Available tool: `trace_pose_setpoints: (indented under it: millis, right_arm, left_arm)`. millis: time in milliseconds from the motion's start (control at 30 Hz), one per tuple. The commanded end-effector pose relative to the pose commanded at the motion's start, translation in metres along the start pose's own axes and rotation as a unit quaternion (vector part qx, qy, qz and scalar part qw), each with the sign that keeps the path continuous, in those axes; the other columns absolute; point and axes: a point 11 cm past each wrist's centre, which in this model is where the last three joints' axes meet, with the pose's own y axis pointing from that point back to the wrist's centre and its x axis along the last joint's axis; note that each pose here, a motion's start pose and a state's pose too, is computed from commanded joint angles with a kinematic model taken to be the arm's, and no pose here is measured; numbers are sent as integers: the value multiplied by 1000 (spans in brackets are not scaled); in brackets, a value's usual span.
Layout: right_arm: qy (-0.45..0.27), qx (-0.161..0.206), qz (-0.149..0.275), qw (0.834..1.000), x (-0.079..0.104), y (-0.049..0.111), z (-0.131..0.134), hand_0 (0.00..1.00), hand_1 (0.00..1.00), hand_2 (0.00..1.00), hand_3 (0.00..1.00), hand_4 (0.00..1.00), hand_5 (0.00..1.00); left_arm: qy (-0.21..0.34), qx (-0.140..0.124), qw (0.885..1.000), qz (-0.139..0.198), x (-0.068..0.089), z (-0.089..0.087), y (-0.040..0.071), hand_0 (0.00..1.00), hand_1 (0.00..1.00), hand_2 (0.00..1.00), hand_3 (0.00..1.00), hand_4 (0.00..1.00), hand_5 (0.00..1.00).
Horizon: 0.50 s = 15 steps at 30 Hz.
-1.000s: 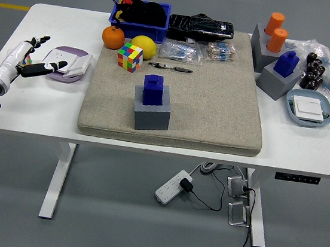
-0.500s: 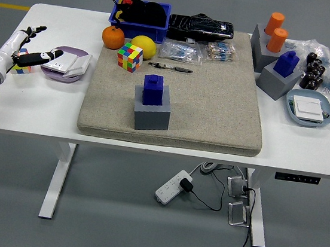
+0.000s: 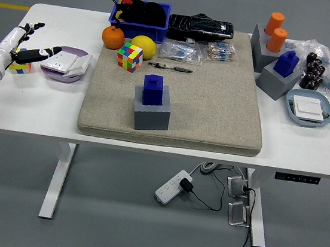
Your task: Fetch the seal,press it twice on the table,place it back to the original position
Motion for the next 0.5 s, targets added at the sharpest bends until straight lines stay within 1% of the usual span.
trace_pose_setpoints:
  millis: [300,500]
  right_arm:
    - [5,-4,-1,1000,-4,-1,-1,854,758,731,744,838,589]
    - [13,-11,-1,1000,-4,-1,2,854,758,730,741,834,585]
  left_arm:
    - [-8,19,1000,5,6,-13,4,931,972,957,916,902,485]
    - [-8,19,1000,12,12,-13,3,928,971,956,913,899,482]
